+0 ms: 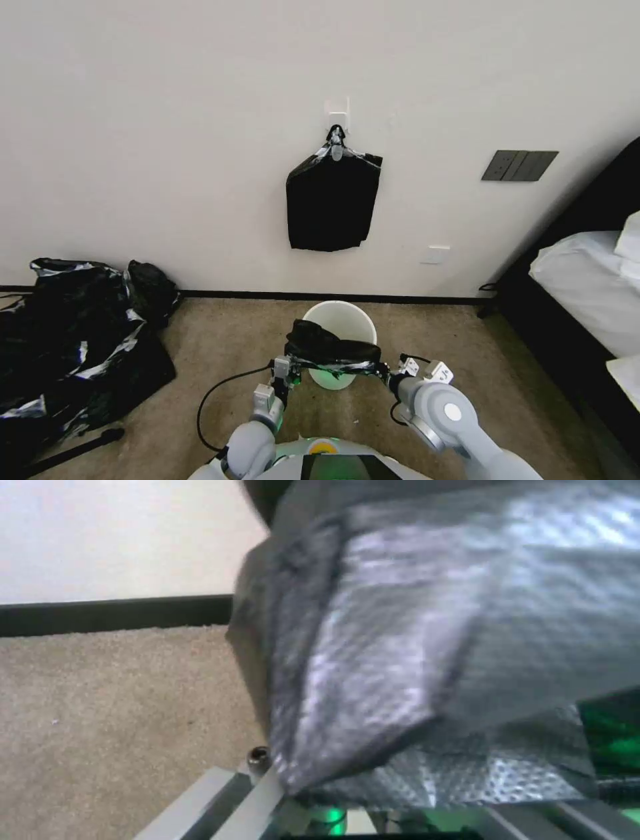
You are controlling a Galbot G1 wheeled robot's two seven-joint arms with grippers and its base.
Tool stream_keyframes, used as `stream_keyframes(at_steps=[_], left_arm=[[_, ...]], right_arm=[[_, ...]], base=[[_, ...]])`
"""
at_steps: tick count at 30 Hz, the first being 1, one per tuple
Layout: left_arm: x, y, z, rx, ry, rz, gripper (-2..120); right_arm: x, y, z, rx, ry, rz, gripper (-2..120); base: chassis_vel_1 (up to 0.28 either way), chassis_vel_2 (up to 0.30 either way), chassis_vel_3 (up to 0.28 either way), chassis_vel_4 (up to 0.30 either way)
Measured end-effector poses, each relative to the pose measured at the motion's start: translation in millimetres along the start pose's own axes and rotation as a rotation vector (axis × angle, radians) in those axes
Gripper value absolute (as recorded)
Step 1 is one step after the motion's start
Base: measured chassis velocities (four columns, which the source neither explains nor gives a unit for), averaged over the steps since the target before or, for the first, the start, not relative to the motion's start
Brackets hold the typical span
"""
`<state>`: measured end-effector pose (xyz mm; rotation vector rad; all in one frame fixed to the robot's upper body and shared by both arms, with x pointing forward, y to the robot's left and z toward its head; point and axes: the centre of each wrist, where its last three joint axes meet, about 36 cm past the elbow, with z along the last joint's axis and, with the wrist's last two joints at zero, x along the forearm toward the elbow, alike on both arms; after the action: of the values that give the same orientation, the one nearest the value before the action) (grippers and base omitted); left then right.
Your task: Place a trash bag onto the trash bin.
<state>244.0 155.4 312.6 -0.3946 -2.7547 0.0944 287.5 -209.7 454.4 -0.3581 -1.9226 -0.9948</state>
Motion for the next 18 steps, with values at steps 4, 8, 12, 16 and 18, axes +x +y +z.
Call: stream_keyframes(at_steps=[4,8,12,16,18], left_arm=[[10,-6.0,0.1,-0.027,-0.02,0.008,0],[19,-6.2,-2.9,-0.056,-0.044,0.01,0],[25,-4.8,-8.4,-0.072,-0.063,0.014,0],[23,-2.3,-14.7,-0.077,-0.084,0.015,0],[17,0.9,-16.0,-0.082,-0.098,0.009,0]], right_arm=[[12,0,6,0.019,-0.006,0.005,0],[31,6,10,0.033,-0.014,0.012,0],[50,11,13,0.055,-0.038,-0.005,0],[58,13,11,0.089,-0.106,-0.037,0],[56,15,9,0.098,-0.13,-0.046,0]], base=[[0.0,0.0,0.0,0.0],[0.0,0.0,0.0,0.0],[0.0,0.0,0.0,0.0],[0.0,0.0,0.0,0.0],[0.0,0.0,0.0,0.0]])
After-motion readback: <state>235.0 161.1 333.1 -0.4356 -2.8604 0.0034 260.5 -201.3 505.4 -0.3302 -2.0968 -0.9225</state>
